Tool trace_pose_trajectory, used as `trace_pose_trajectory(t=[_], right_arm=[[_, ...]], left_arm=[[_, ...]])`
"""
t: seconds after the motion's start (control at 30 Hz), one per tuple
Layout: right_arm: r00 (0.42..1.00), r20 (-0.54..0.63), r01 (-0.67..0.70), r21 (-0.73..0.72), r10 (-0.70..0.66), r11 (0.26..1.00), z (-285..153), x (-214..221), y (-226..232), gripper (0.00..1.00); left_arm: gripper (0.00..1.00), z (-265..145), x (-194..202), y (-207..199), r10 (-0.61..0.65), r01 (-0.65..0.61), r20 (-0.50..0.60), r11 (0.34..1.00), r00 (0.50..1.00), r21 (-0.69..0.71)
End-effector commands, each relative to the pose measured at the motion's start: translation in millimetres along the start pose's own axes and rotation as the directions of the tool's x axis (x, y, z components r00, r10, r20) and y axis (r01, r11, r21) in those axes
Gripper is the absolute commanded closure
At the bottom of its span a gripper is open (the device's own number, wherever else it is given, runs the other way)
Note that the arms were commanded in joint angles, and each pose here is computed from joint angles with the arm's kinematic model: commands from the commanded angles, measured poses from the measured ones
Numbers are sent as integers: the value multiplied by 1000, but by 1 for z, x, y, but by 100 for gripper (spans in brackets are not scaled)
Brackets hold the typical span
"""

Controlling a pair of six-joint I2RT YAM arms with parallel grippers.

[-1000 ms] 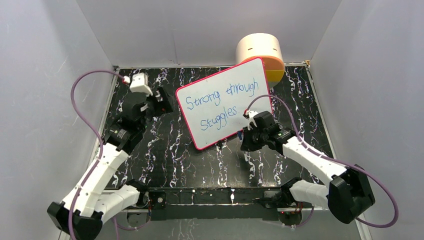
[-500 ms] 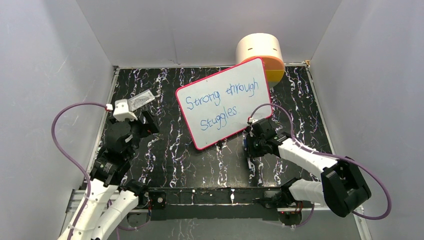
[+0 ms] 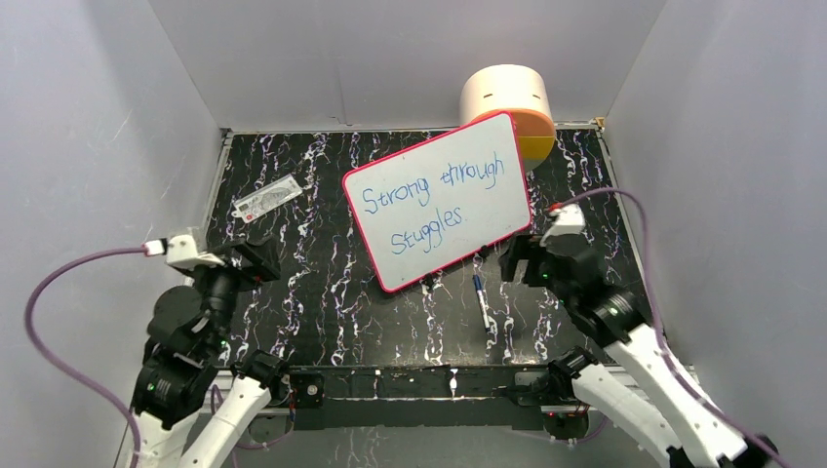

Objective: Write a sentence on the whiteboard
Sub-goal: Reset both arms

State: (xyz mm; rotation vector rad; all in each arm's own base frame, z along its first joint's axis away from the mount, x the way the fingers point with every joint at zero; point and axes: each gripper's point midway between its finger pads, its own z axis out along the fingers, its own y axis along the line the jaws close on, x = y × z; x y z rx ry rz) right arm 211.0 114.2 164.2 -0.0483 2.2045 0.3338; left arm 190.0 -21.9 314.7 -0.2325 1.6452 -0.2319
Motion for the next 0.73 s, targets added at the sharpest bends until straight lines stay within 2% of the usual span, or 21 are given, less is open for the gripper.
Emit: trace_pose_trajectory(t=[0.0, 0.17, 0.37, 0.5, 0.7], right_arm=[[944, 327, -75, 68, 49, 995, -71, -76, -24, 1], [840, 541, -106, 85, 44, 991, -128, -108, -47, 1], [731, 680, -137, 64, 57, 989, -159, -112, -63, 1], [708, 703, -150, 63, 63, 987, -163, -110, -68, 1], [718, 694, -143, 74, 52, 987, -152, -106, -67, 1]], left_arm=[[8, -26, -44, 4, -6, 6, 105, 1000, 994, -3], [8, -47, -67, 5, -22, 17, 183, 999, 983, 28], [8, -57, -71, 5, -37, 25, 228, 998, 973, 58], [7, -58, -70, 3, -53, 34, 244, 996, 968, 83], [7, -48, -62, 4, -57, 43, 237, 997, 970, 62]])
